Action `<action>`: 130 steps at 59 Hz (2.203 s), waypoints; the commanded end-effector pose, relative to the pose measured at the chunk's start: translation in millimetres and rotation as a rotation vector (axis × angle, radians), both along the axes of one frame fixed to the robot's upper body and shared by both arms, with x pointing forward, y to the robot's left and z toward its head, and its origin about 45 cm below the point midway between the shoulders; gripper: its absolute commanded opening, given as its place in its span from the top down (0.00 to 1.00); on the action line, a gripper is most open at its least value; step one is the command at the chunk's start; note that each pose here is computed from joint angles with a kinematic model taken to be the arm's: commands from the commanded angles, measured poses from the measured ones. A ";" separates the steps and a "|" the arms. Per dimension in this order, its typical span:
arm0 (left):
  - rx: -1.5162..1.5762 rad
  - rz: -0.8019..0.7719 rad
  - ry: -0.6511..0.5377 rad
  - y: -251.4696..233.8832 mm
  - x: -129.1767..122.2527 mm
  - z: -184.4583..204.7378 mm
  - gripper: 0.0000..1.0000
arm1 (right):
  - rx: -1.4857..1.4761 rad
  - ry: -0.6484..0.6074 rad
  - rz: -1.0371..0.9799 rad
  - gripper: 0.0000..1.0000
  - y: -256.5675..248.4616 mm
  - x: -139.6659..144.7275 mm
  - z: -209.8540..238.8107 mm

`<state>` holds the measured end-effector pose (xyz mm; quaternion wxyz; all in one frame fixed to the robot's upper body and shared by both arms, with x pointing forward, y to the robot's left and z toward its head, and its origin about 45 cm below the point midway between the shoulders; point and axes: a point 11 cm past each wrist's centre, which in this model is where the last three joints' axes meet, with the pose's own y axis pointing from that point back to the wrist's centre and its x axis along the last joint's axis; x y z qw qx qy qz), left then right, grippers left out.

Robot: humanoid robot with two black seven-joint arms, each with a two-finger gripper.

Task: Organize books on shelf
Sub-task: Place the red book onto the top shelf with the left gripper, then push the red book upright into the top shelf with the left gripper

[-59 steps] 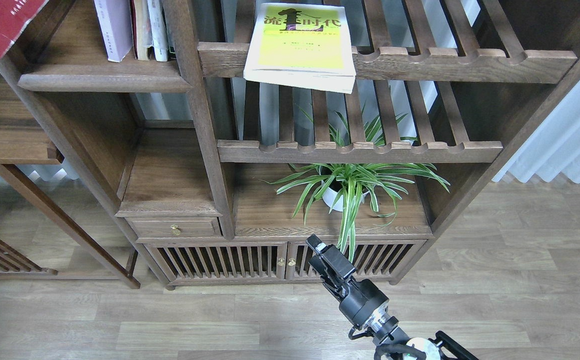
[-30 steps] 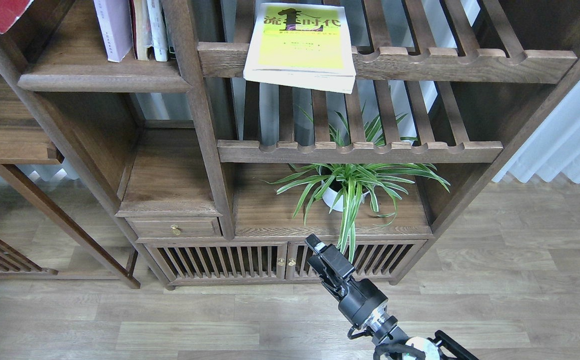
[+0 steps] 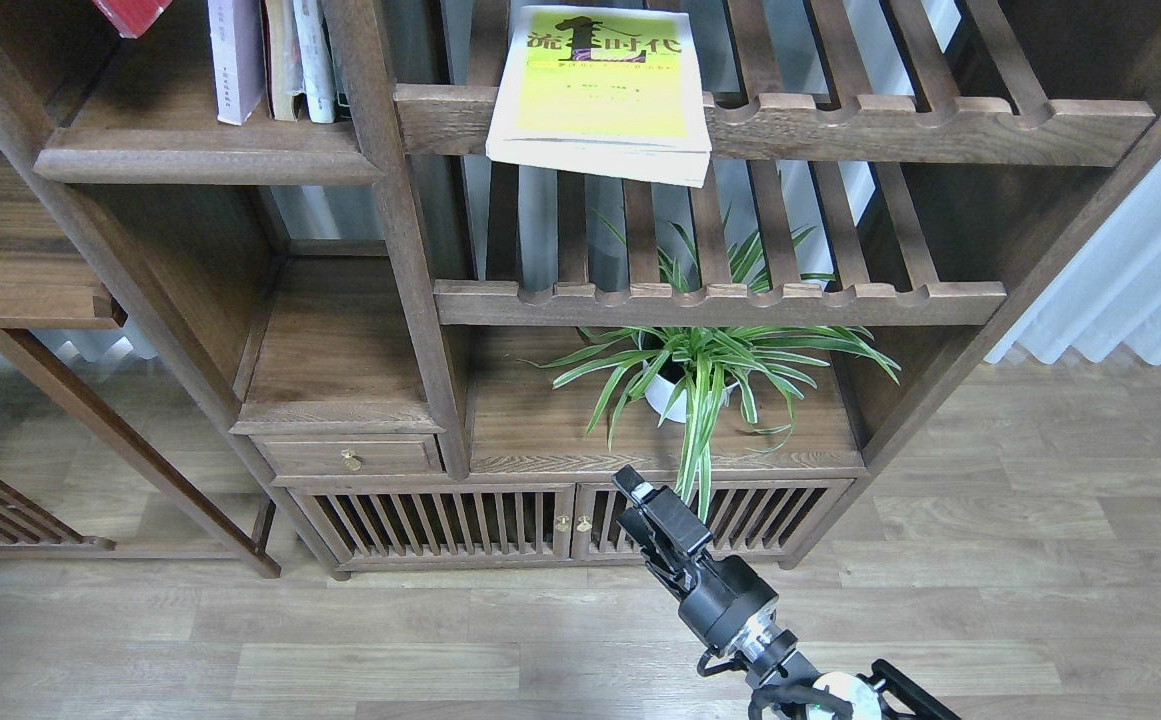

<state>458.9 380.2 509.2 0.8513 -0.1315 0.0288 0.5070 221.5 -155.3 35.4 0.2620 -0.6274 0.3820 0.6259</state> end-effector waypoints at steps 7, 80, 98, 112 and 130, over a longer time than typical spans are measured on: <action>-0.001 0.030 0.019 5.4 10.2 5.0 1.00 | 0.001 0.001 0.002 0.01 0.7 -0.7 -0.3; 0.121 0.002 0.210 -55.1 59.4 -40.9 1.00 | 0.011 -0.008 0.004 0.01 2.9 0.7 3.6; 0.164 0.030 0.227 -45.2 58.3 -47.1 1.00 | 0.014 -0.010 0.004 0.01 3.3 1.1 4.5; 0.170 0.034 0.222 -44.4 57.9 -45.3 1.00 | 0.015 -0.010 0.009 0.01 4.6 0.4 4.6; 0.176 0.047 0.222 -41.4 58.2 -45.9 1.00 | 0.021 -0.019 0.008 0.01 5.5 1.6 7.9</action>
